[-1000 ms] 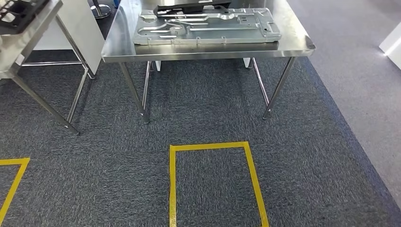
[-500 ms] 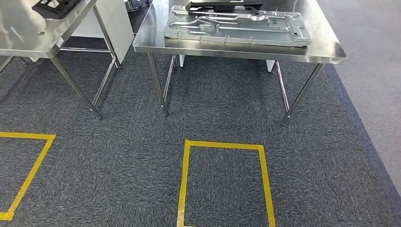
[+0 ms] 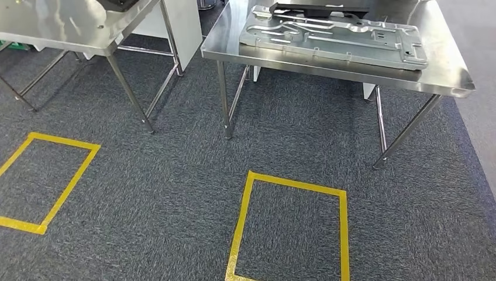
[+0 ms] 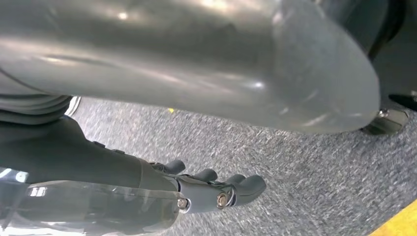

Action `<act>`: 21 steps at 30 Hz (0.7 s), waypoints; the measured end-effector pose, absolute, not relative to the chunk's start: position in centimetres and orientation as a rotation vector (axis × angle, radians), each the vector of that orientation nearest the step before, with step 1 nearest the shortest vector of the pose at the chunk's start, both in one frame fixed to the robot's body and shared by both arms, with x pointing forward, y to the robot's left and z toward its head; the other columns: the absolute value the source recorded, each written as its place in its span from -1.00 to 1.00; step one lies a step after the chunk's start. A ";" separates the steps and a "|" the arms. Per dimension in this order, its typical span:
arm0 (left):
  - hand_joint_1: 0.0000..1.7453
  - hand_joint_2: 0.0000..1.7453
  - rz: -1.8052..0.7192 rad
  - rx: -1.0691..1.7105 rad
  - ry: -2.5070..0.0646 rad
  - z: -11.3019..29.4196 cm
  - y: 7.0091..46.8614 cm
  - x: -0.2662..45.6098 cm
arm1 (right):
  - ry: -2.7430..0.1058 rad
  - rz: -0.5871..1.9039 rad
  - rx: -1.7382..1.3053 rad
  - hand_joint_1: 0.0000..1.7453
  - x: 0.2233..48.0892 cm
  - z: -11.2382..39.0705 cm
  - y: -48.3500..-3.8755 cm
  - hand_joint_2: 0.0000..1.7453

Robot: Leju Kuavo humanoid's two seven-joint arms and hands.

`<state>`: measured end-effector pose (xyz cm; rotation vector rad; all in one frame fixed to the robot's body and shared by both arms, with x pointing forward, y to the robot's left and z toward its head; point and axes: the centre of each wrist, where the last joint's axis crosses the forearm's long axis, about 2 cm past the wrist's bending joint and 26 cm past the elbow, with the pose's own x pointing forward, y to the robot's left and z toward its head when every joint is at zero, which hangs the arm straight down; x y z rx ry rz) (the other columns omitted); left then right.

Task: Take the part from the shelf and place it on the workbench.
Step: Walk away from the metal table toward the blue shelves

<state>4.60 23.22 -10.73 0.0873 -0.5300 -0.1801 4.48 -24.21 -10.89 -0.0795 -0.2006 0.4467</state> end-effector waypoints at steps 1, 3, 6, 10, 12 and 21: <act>-1.00 -1.00 -0.180 0.087 -0.530 -10.7 23.2 4.6 | -0.202 0.451 -0.078 -1.00 4.6 -10.9 -24.2 -1.00; -1.00 -1.00 -0.181 0.086 -0.526 -10.8 23.2 4.4 | -0.205 0.461 -0.077 -1.00 4.8 -10.8 -24.2 -1.00; -1.00 -1.00 -0.182 0.083 -0.530 -10.7 23.1 4.4 | -0.204 0.471 -0.073 -1.00 4.7 -10.9 -24.2 -1.00; -1.00 -1.00 -0.189 0.076 -0.539 -10.7 23.0 4.4 | -0.202 0.477 -0.065 -1.00 4.6 -10.9 -24.2 -1.00; -1.00 -1.00 -0.192 0.075 -0.543 -10.7 23.0 4.3 | -0.200 0.481 -0.063 -1.00 4.6 -10.9 -24.2 -1.00; -1.00 -1.00 -0.186 0.069 -0.573 -10.7 22.8 4.3 | -0.180 0.522 -0.059 -1.00 4.3 -10.9 -24.4 -1.00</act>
